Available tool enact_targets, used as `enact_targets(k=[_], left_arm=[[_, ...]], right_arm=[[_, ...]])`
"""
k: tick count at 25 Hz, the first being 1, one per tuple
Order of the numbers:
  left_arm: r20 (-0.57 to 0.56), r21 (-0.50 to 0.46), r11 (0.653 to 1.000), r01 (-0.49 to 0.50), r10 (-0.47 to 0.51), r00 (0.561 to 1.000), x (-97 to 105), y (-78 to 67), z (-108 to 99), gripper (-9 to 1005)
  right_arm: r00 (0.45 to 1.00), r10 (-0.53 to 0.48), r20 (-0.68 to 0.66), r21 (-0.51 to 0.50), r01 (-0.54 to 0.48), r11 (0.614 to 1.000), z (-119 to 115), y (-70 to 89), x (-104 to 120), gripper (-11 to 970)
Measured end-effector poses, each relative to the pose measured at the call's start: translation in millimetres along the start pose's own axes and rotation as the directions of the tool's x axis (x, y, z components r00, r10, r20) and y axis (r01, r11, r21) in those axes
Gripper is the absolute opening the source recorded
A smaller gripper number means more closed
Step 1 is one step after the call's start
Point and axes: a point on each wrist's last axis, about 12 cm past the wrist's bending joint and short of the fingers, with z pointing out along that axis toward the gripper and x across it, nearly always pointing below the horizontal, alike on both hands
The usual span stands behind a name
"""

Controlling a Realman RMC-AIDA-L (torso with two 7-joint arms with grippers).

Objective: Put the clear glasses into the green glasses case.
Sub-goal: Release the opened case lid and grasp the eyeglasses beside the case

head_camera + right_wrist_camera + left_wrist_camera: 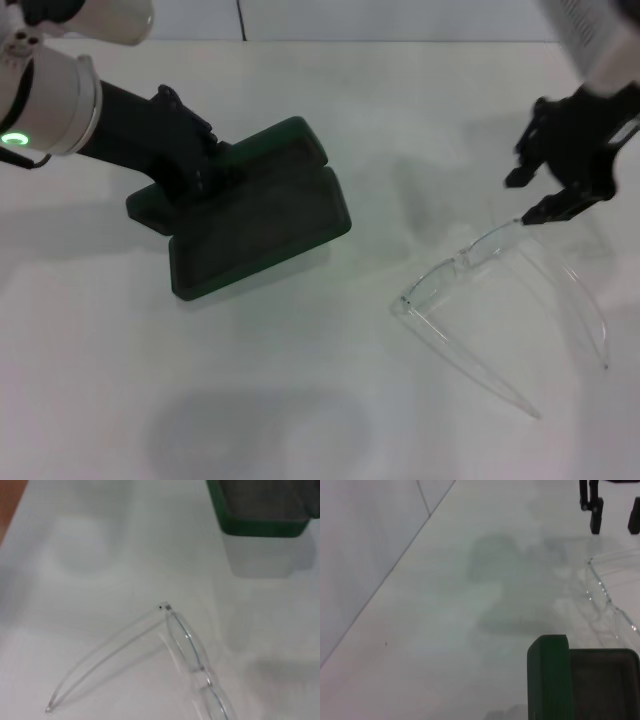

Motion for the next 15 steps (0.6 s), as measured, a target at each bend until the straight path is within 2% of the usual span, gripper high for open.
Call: enact_targets(k=[5,15], left_arm=[[-0.007,0.000,1.000,0.023,-0.023,1.000,8,-2.2,0,206],[-0.008,0.005,1.000,0.030,-0.030,1.000,9,-4.0,1,206]], right_arm=[[0.994,-0.102,-0.035,-0.003,0.102,0.995,22,-1.4,-15,410],[0.984,-0.164,-0.064,-0.057,0.161,0.985,55,4.3,-22,389]])
